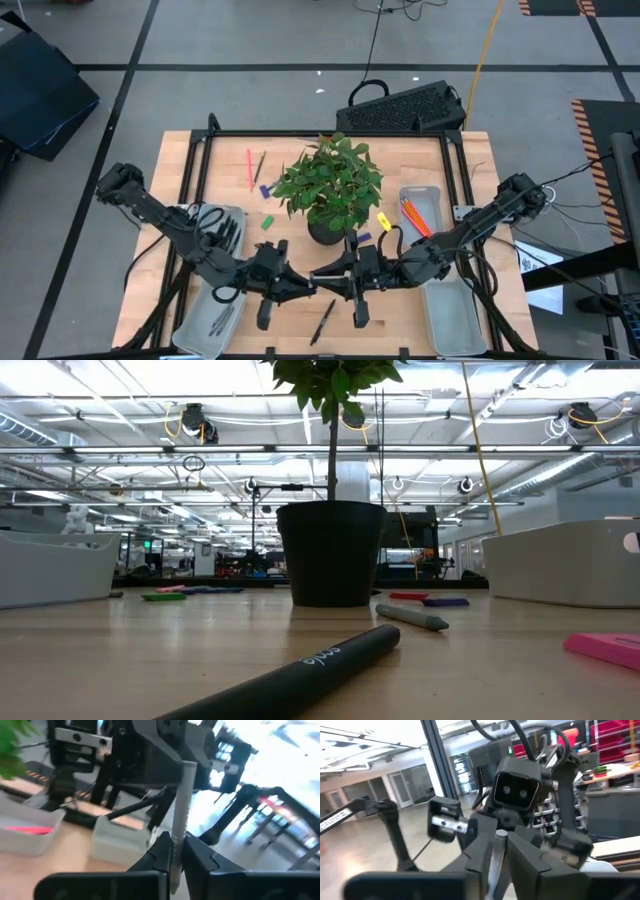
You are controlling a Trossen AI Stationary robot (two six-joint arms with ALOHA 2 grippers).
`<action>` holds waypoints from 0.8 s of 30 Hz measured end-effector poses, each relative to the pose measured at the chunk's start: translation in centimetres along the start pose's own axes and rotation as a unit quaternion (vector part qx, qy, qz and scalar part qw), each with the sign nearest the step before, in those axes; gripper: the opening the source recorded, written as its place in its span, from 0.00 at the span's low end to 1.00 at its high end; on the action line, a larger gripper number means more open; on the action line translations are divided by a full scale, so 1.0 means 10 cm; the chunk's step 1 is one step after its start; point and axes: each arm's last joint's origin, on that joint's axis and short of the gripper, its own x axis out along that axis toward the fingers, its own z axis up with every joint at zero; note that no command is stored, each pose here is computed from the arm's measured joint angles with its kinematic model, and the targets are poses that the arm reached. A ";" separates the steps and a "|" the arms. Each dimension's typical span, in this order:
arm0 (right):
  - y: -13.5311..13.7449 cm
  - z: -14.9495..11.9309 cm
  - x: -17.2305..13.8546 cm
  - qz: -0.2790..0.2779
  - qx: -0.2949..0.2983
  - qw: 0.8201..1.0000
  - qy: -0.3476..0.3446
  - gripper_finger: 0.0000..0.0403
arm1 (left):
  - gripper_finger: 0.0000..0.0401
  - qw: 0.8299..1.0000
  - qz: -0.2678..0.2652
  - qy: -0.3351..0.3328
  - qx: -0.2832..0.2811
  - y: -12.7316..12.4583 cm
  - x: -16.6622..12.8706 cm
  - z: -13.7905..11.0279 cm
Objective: Sort crayons/erasers/pens/pencils in bins
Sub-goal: Put the gray crayon into the bottom left gray bin
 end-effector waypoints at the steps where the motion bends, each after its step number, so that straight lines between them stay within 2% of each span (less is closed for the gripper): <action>1: 0.00 0.04 -0.03 0.005 0.001 1.000 0.002 0.19 | 0.06 1.000 0.012 0.009 0.006 0.00 -0.02 0.04; 4: -0.02 0.26 -0.18 0.015 -0.004 1.000 -0.002 0.31 | 0.05 0.996 0.062 0.062 0.027 0.04 -0.04 0.14; 7: -0.05 0.52 -0.38 0.020 -0.016 1.000 -0.014 0.42 | 0.05 0.985 0.113 0.130 0.016 0.04 -0.11 0.24; 10: -0.08 0.73 -0.63 0.020 -0.039 0.999 -0.009 0.50 | 0.05 0.971 0.150 0.183 -0.037 -0.02 -0.27 0.39; 14: -0.11 0.95 -1.00 0.036 -0.054 0.998 0.016 0.56 | 0.05 0.938 0.206 0.249 -0.122 -0.14 -0.54 0.43; 16: -0.14 0.95 -1.15 0.042 -0.066 0.996 0.037 0.57 | 0.05 0.910 0.228 0.292 -0.185 -0.19 -0.67 0.37; 20: -0.18 0.76 -1.37 0.057 -0.088 0.991 0.081 0.55 | 0.05 0.827 0.318 0.362 -0.289 -0.19 -0.84 0.01; 24: -0.23 0.50 -1.53 0.071 -0.072 0.989 0.104 0.54 | 0.05 0.760 0.391 0.388 -0.346 -0.15 -0.95 -0.45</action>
